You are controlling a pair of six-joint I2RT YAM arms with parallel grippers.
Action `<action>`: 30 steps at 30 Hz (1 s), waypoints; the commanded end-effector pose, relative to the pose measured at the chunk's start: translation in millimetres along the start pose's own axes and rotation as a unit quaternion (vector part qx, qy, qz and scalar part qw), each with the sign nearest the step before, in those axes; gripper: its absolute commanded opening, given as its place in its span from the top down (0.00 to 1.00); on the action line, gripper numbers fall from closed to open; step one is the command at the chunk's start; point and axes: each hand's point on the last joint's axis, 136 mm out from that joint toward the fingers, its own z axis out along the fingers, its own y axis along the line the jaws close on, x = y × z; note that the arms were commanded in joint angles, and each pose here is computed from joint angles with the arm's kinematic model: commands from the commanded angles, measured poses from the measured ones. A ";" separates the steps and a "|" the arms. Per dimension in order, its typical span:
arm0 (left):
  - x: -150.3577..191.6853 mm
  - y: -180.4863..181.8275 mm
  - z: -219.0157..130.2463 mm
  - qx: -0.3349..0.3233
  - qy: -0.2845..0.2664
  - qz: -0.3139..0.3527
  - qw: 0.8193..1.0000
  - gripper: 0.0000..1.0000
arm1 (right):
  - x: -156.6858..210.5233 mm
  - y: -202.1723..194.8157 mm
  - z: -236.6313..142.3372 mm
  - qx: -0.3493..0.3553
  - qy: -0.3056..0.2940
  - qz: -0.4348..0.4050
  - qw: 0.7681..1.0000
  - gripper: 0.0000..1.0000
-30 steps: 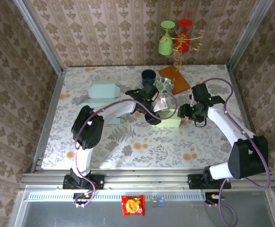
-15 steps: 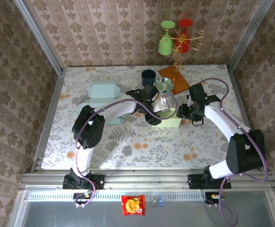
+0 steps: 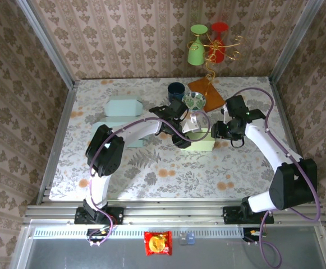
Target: Fold the paper box
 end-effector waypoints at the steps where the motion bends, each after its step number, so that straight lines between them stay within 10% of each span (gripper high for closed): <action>1: -1.6 -1.4 -1.5 0.005 0.004 0.003 1.000 0.39 | -2.0 -6.1 0.3 0.018 0.013 -0.027 0.999 0.48; 30: -1.8 -2.3 0.0 0.006 0.008 0.006 1.000 0.41 | -22.8 0.7 7.5 0.025 0.020 -0.068 0.997 0.82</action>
